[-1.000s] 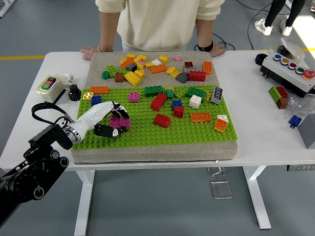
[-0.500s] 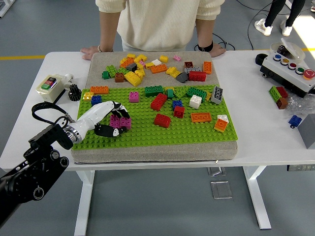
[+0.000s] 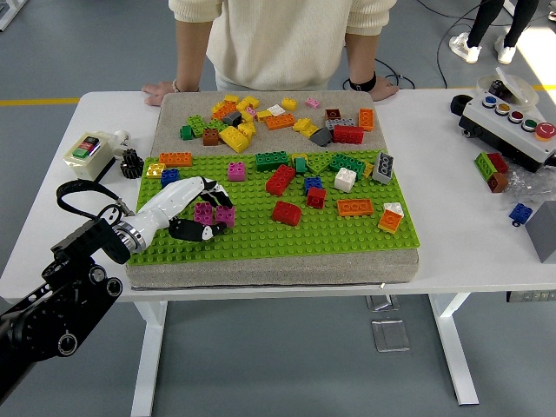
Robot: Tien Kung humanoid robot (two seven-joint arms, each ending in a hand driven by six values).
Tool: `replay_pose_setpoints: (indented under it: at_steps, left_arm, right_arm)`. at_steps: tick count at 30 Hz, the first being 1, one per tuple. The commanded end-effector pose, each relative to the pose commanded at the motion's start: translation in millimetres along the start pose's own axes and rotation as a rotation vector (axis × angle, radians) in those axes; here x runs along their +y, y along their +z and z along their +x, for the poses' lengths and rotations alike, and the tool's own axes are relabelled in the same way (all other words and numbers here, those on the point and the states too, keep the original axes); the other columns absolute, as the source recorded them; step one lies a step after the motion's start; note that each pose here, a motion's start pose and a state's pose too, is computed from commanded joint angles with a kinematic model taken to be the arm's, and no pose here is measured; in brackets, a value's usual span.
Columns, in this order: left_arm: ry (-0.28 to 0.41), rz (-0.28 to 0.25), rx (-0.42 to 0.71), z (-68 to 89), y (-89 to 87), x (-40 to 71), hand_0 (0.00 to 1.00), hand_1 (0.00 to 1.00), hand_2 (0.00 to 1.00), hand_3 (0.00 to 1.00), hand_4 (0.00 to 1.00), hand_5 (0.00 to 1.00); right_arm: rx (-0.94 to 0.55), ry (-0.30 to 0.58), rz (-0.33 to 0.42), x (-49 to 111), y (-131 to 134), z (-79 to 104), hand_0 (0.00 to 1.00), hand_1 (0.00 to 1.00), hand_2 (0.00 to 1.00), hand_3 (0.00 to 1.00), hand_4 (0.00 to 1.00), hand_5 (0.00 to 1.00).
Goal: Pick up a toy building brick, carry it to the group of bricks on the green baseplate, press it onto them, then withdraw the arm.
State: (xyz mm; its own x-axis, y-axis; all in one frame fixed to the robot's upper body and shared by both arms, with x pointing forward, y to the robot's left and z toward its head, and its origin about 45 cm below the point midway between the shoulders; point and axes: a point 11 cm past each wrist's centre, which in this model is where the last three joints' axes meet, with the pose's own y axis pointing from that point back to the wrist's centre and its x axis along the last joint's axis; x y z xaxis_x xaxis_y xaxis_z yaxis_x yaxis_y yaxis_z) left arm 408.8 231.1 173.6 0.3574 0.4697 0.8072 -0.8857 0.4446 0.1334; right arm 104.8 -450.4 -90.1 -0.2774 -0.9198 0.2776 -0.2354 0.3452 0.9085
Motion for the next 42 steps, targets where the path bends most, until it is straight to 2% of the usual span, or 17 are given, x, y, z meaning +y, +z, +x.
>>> replay_pose_setpoints:
  at_steps: [13,42]
  left_arm:
    - [-0.008,0.012,0.007,-5.4,-3.6,1.1,0.609,0.573,0.563,0.532,0.696,0.002]
    - [-0.010,0.014,0.003,-4.4,-4.3,-0.1,0.624,0.582,0.570,0.537,0.719,0.002]
  right_arm:
    - [0.002,-0.001,-0.002,0.0,0.4,-0.3,0.750,0.674,0.725,0.657,0.912,0.487]
    - [-0.004,-0.002,0.002,0.0,-1.3,0.4,0.753,0.674,0.725,0.656,0.911,0.486]
